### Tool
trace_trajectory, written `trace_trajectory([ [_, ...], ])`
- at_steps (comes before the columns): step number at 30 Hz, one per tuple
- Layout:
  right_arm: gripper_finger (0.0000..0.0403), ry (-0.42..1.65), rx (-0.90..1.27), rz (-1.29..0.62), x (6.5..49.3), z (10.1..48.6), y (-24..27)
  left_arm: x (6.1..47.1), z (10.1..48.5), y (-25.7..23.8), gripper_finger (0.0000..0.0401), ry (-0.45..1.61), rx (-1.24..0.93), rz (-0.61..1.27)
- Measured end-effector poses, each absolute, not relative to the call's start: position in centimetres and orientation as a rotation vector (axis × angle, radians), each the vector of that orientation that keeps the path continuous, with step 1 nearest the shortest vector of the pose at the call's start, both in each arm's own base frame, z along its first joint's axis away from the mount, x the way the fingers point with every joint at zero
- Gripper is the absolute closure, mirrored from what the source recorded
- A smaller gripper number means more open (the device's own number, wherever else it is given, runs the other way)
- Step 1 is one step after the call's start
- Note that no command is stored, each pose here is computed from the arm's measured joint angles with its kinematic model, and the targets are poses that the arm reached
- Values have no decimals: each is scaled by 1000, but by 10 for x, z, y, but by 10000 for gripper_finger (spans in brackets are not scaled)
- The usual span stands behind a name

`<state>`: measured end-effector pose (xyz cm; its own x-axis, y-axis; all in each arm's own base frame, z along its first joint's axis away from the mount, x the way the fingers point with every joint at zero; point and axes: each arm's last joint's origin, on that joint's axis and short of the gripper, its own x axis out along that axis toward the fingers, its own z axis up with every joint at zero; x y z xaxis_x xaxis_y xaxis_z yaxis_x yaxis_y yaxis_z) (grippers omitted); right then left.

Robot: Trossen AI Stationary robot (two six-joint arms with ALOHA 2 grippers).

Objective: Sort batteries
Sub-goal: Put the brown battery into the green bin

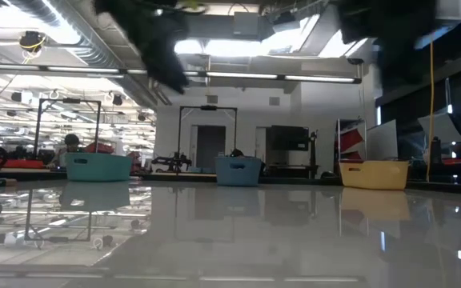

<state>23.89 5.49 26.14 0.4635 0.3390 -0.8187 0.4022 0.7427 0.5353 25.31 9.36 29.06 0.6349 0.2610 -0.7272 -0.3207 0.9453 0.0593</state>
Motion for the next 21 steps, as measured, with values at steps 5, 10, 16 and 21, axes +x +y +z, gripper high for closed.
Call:
trace_trajectory([
  [5,244,1439,825,-53,207,253,92,217,269,53,100,717,-179,310],
  [10,244,1695,657,-59,177,240,130,200,265,31,100,518,-200,387],
  [16,244,1803,261,64,152,219,167,199,272,24,100,423,-171,402],
  [21,244,1751,85,54,146,202,187,200,272,23,100,418,-183,410],
])
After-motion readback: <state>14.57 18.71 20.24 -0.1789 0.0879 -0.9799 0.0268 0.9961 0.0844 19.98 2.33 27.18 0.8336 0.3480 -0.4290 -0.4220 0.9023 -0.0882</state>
